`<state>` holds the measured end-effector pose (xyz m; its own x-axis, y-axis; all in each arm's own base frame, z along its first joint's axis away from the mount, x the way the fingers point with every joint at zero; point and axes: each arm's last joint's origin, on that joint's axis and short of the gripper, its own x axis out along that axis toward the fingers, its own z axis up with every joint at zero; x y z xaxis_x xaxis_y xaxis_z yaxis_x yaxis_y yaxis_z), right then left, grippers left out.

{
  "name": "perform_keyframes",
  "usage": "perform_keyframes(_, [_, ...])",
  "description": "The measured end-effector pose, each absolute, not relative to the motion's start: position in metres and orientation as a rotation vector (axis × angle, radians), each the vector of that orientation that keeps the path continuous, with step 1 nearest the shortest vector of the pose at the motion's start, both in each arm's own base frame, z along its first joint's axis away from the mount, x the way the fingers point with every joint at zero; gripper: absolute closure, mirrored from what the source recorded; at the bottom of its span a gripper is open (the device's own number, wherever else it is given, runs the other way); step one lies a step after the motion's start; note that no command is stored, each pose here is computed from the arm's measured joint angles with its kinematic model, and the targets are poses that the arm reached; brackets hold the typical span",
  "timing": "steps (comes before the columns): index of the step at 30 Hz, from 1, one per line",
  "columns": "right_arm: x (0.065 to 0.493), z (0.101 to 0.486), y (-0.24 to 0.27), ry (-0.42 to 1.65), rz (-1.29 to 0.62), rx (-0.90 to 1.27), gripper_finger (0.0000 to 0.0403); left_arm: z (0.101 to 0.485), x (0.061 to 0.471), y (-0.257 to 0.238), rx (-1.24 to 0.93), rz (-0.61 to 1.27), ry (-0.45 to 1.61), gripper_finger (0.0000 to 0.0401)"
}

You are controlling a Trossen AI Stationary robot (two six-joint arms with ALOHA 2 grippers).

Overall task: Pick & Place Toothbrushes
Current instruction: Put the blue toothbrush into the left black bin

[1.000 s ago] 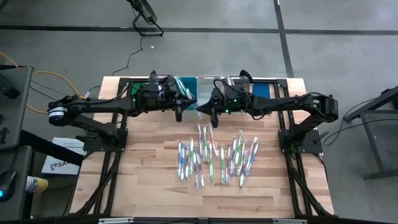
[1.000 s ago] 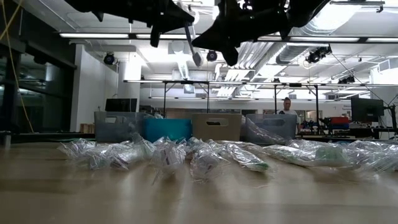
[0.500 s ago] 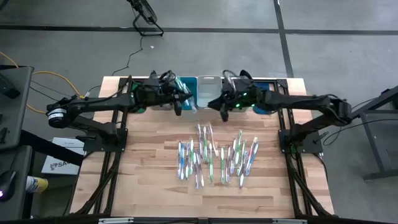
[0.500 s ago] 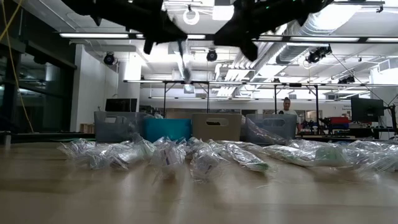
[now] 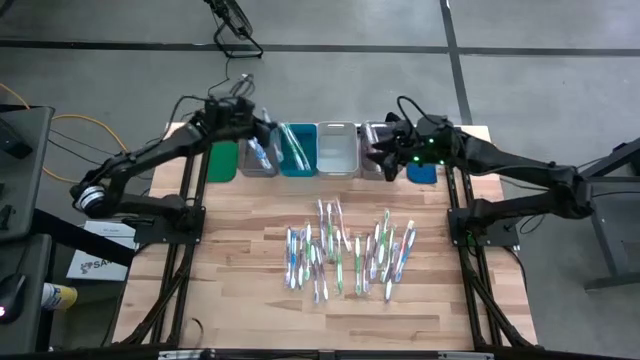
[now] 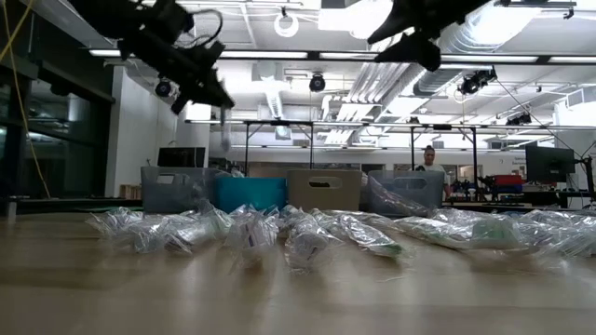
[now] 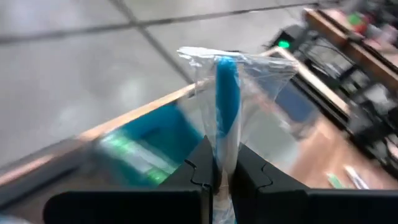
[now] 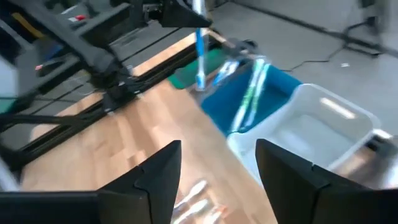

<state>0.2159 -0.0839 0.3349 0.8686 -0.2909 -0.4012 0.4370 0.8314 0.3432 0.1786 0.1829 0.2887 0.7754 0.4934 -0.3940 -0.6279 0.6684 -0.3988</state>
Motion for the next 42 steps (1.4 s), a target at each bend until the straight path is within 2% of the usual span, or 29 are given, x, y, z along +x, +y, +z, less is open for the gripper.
perform_keyframes(8, [0.212, 0.334, -0.084, 0.355, -0.468, 0.445, 0.0208, 0.274, 0.144, 0.205, -0.706, 0.756, 0.34, 0.0384])
perform_keyframes(15, [0.21, 0.334, -0.087, 0.334, -0.583, 0.463, 0.0209, 0.256, 0.145, 0.219, -0.782, 0.792, 0.388, 0.0384])
perform_keyframes(21, [0.209, 0.332, -0.087, 0.346, -0.599, 0.464, 0.0209, 0.239, 0.15, 0.226, -0.87, 0.814, 0.434, 0.0377])
perform_keyframes(23, [0.209, 0.331, -0.087, 0.354, -0.605, 0.483, 0.0209, 0.237, 0.15, 0.227, -0.879, 0.833, 0.439, 0.0353])
perform_keyframes(31, [0.206, 0.327, -0.086, 0.394, -0.645, 0.512, 0.0209, 0.236, 0.15, 0.227, -0.874, 0.847, 0.442, 0.0213])
perform_keyframes(34, [0.205, 0.325, -0.087, 0.407, -0.673, 0.521, 0.0209, 0.236, 0.15, 0.227, -0.872, 0.846, 0.443, 0.0175])
perform_keyframes(37, [0.205, 0.325, -0.087, 0.407, -0.673, 0.523, 0.0209, 0.236, 0.15, 0.227, -0.872, 0.846, 0.443, 0.0153])
perform_keyframes(42, [0.205, 0.325, -0.087, 0.407, -0.673, 0.522, 0.0209, 0.236, 0.15, 0.228, -0.856, 0.862, 0.45, 0.0145])
